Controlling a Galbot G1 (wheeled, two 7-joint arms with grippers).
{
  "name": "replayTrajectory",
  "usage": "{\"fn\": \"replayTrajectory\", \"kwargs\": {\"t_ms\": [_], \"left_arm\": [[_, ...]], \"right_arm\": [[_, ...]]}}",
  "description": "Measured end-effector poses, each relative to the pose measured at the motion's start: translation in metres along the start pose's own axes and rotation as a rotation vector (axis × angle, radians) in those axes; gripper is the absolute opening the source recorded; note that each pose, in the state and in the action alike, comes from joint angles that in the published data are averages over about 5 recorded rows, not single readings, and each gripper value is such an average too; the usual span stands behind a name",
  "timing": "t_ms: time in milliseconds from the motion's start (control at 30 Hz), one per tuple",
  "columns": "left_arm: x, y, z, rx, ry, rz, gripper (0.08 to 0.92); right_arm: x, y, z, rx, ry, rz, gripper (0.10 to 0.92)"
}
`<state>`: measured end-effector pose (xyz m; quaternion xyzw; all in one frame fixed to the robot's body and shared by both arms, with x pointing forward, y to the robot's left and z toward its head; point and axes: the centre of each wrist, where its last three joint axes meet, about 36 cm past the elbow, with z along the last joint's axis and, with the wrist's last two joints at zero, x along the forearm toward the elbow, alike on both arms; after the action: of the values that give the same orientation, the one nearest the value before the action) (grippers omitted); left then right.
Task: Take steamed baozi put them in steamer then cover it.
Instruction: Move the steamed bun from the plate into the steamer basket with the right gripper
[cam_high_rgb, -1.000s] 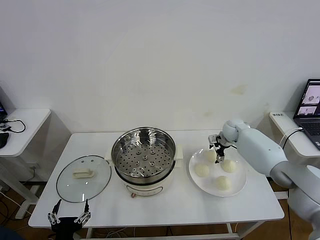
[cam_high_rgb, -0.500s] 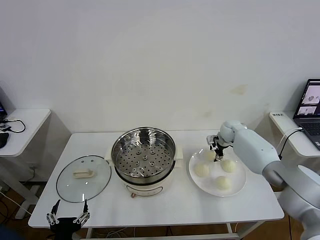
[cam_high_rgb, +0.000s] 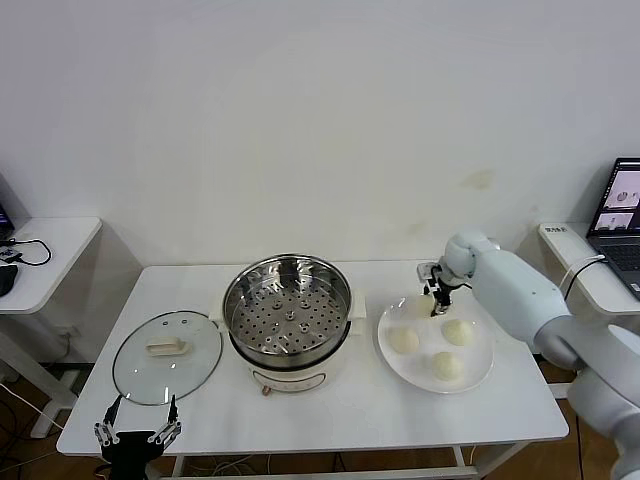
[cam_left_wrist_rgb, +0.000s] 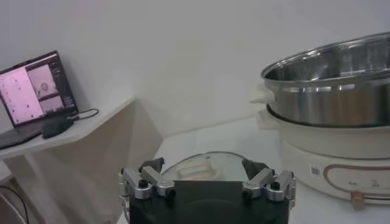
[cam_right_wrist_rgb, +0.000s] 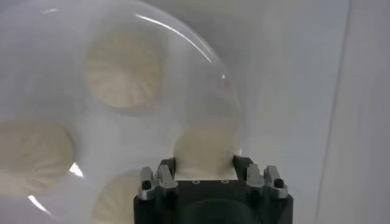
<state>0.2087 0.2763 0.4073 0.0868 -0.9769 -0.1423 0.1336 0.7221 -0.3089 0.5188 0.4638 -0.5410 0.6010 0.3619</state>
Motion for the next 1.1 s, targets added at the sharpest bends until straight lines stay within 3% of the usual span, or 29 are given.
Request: {"fn": "replayTrajectory", "kwargs": {"t_ms": [300, 633, 1100], "left_arm": [[-0.003, -0.002, -0.004, 0.002, -0.016, 0.022, 0.823], [-0.008, 0.000, -0.009, 0.002, -0.032, 0.032, 0.823], [-0.013, 0.013, -0.009, -0.003, -0.028, 0.017, 0.823]], "right_arm": [[0.083, -0.024, -0.016, 0.047, -0.069, 0.082, 0.602], [0.156, -0.048, -0.082, 0.171, -0.180, 0.144, 0.610], [0.150, -0.061, -0.220, 0.487, -0.287, 0.148, 0.610]]}}
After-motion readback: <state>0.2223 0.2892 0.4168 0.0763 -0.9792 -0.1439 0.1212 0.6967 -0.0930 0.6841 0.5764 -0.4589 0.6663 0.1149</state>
